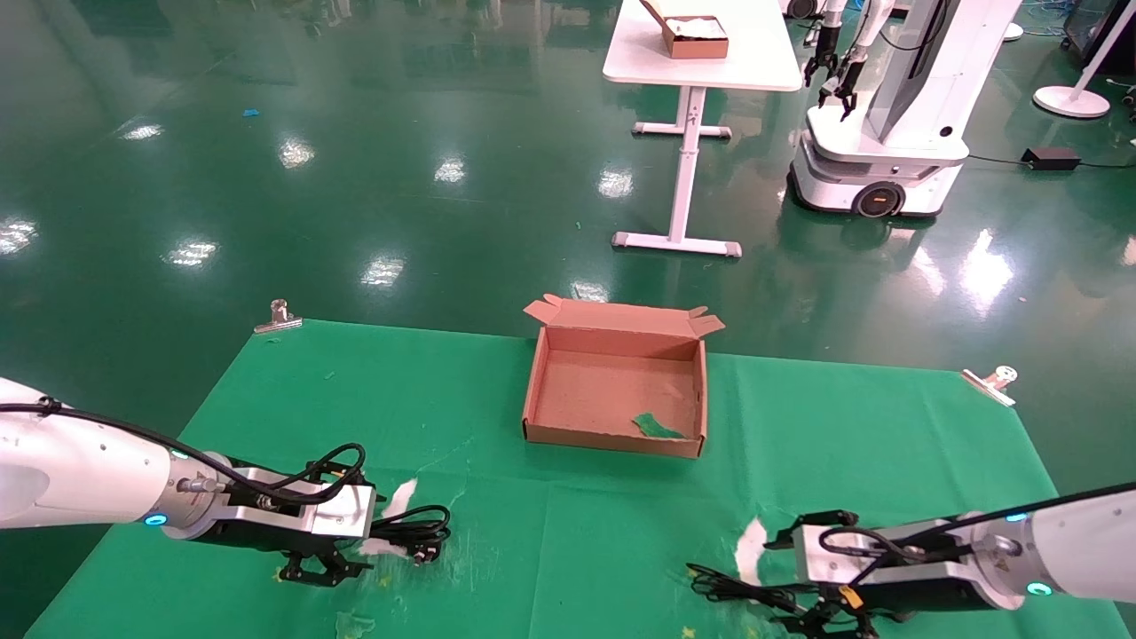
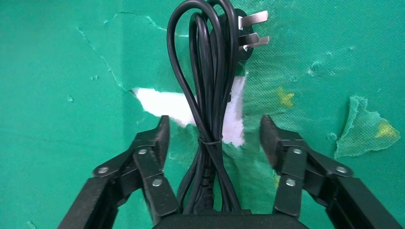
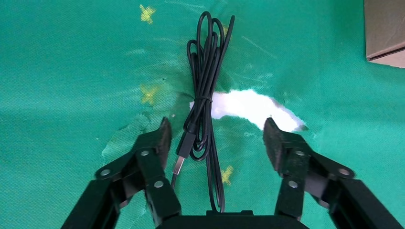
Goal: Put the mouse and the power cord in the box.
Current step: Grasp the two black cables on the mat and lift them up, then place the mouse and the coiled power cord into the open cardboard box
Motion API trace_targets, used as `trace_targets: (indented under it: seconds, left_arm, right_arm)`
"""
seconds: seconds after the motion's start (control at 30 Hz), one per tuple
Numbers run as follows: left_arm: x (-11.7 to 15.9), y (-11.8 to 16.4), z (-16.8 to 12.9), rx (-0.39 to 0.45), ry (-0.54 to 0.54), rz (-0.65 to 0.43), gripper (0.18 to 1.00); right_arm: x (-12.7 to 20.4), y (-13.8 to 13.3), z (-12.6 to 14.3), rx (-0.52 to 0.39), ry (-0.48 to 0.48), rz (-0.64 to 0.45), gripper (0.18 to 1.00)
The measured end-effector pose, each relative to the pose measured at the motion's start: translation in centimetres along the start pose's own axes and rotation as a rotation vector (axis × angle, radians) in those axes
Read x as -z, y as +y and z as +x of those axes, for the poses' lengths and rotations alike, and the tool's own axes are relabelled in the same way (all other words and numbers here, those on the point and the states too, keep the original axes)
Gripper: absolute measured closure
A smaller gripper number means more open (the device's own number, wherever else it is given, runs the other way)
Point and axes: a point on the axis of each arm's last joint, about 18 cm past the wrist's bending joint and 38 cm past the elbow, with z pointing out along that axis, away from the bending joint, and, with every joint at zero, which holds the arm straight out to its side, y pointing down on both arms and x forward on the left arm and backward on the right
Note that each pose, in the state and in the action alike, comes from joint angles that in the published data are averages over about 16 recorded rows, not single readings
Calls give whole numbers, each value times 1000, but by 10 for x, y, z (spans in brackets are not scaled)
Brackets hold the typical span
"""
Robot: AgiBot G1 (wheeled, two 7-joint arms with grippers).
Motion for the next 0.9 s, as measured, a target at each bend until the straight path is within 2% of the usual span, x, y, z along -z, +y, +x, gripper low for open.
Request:
trace_targets:
  seconds: [0.53,0.7,0.9]
  left_arm:
    - [0,-1,0,1,-2,3,767]
    - [0,-1,0,1,-2,4,851]
    - [3,0,1,11,3,15,906]
  right_arm:
    - [0,0,0,0,0,2,761]
    - [0,0,0,-1,1,2,842]
    - [6,1,2,-11,12,11,906]
